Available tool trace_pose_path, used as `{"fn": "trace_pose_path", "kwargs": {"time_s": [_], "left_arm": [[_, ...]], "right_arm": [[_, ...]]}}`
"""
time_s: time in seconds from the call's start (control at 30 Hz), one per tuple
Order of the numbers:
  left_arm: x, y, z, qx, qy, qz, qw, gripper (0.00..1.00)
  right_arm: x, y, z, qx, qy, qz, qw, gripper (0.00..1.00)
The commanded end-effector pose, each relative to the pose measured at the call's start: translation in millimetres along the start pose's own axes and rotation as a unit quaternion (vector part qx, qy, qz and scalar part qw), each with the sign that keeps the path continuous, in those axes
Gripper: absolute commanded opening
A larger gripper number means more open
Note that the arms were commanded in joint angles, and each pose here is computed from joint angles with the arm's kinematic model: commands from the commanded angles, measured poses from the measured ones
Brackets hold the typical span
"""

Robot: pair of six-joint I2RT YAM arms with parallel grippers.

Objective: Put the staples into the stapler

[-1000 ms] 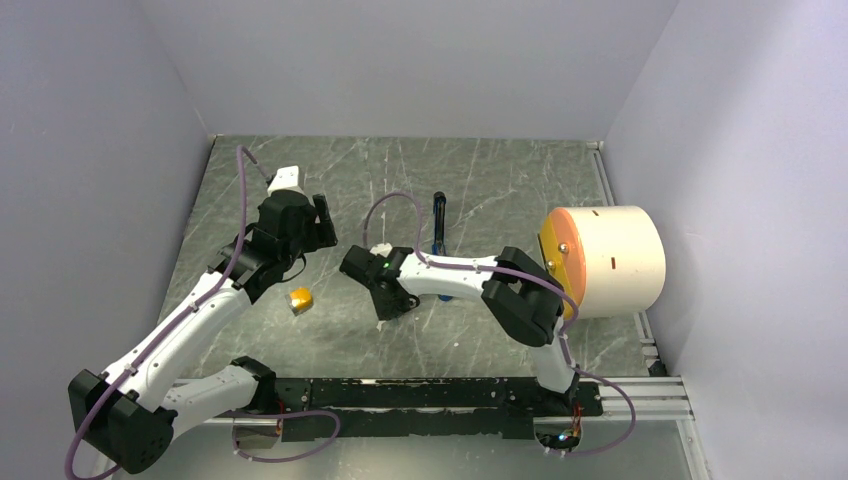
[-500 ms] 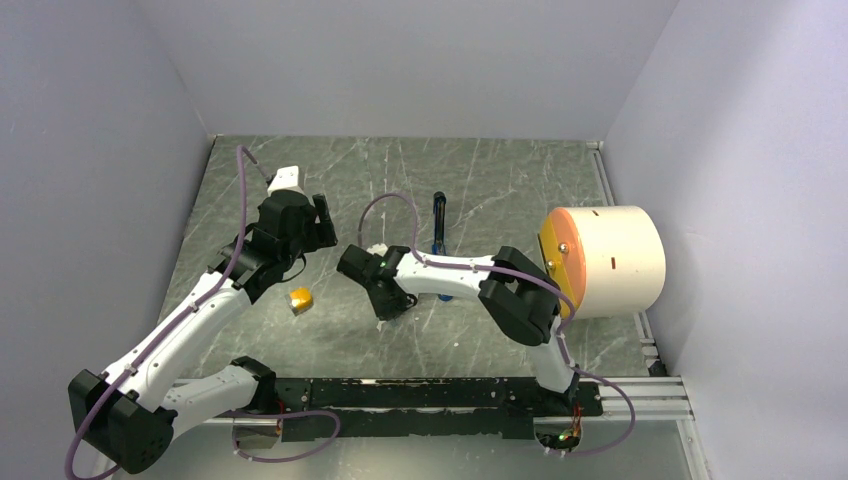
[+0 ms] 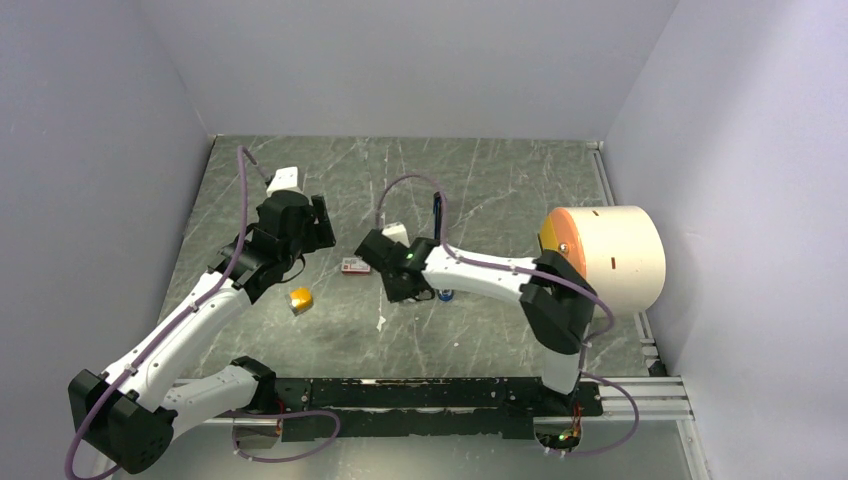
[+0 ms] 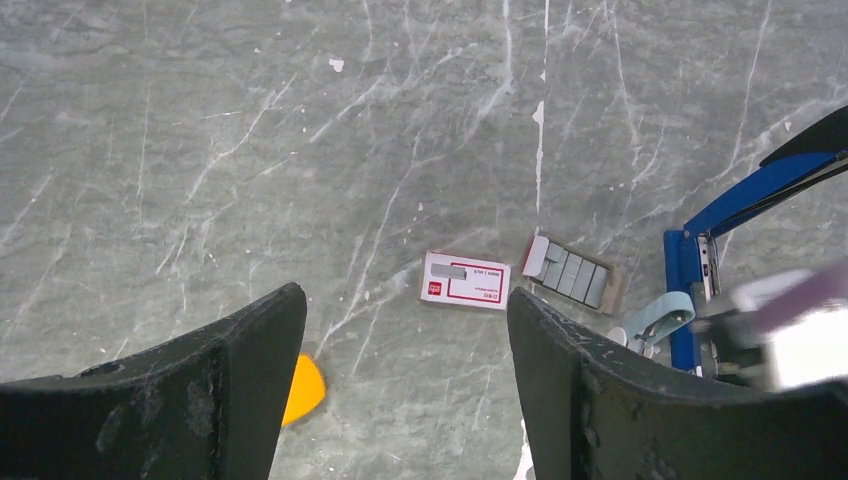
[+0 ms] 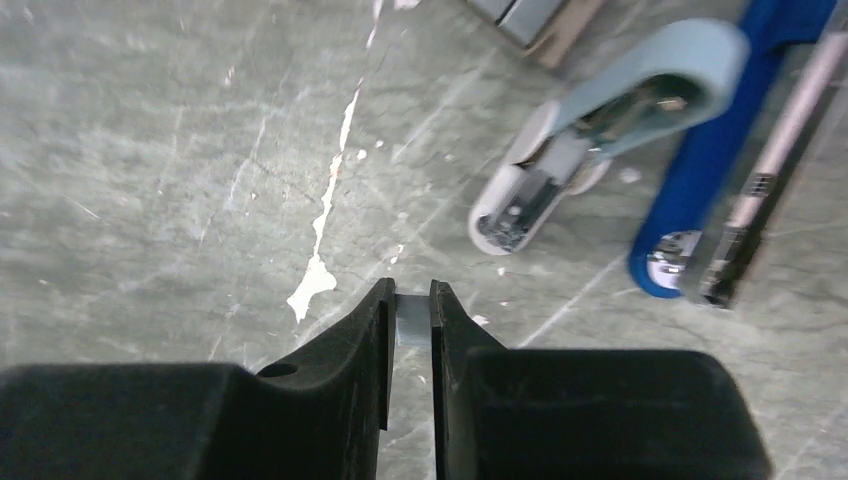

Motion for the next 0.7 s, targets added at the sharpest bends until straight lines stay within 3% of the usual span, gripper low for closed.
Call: {"fn": "trace_pose_path", "kwargs": {"time_s": [0.0, 0.3, 0.67], "left_arm": [[-0.1, -0.8, 6.3, -0.013, 0.004, -0.002, 1.0, 0.78], [2.8, -6.6, 1.1, -0.005, 0.0, 0.007, 1.0, 0.77], [7.3, -12.9, 0.2, -0.008, -0.006, 0.019, 1.0, 0.77]], "right_arm": [[-37.7, 23.3, -11.7, -0.019, -0.05, -0.065, 0.996, 0.19], [-86.5, 42.7, -84.3, -0.006, -0.143, -0.136, 0.98, 0.21], [-100.9, 14.5, -125.4, 0.015, -0.145, -0.135, 0.98, 0.21]]}}
Point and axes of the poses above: each gripper's point midway between its finger pads, its own y axis back along the fingers, its own z axis along the line the jaws close on, x = y × z, the point moved 1 cm from there along y, back along the fingers, and after that the axes turned 14 degrees about -y, right-handed, at the moved point
